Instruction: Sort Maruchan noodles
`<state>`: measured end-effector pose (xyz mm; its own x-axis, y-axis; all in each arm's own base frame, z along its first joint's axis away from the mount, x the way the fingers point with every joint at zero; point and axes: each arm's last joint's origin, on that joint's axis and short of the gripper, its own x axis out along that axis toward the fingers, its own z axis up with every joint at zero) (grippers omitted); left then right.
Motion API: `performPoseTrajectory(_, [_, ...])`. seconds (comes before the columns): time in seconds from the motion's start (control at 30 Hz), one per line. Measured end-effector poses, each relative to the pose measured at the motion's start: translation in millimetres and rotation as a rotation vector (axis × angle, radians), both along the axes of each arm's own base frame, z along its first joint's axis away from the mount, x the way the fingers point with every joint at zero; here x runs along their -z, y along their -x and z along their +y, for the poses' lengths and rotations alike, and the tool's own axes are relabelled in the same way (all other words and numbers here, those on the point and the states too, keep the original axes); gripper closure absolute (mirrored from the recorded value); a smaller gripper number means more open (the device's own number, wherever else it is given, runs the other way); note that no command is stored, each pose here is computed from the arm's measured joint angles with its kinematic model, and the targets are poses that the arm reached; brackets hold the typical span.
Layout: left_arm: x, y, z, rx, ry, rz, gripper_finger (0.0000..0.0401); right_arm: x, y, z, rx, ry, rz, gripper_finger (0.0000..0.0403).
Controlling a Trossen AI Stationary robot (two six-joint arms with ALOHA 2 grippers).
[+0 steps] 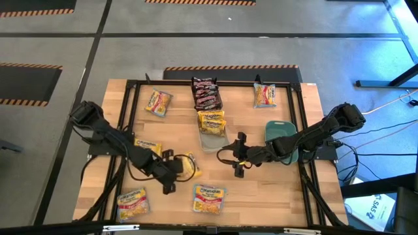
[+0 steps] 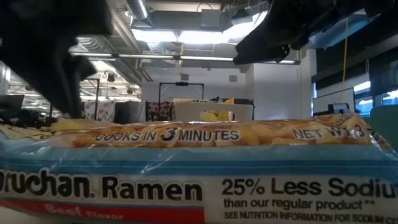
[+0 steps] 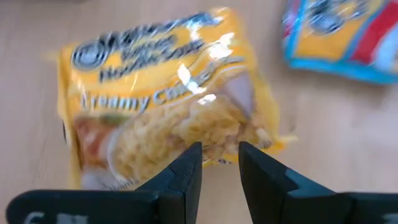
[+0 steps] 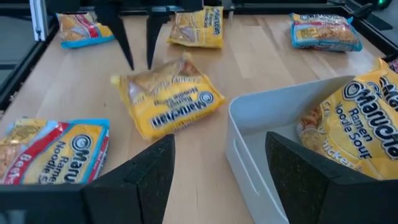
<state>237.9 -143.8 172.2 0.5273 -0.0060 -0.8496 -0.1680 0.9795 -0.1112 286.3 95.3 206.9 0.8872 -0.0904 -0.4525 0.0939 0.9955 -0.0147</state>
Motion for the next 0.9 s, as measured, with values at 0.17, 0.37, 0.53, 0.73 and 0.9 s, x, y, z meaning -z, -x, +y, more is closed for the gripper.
performPoseTrajectory(0.17, [-28.1,-12.9,-5.3,0.066,0.007,-0.019,0.0303,-3.2,-1.7,2.0,-0.029,-0.06,-0.033,0.0171])
performPoseTrajectory(0.37, [-41.8,-12.8,-5.8,0.094,-0.113,-0.006,0.0303,-6.5,-6.8,6.6,-0.083,-0.159,-0.094,0.0171])
performPoseTrajectory(0.53, [-10.8,2.6,1.3,0.107,-0.15,0.07,0.0303,17.7,-19.3,11.9,-0.1,-0.169,-0.069,0.0171])
performPoseTrajectory(0.73, [13.0,4.6,-0.7,0.155,0.004,-0.022,0.0303,37.6,-26.0,14.4,-0.105,-0.162,-0.032,0.0171])
performPoseTrajectory(0.9, [14.0,-4.3,3.6,0.104,-0.002,-0.185,0.0303,37.2,-26.4,14.5,-0.106,-0.161,-0.038,0.0171])
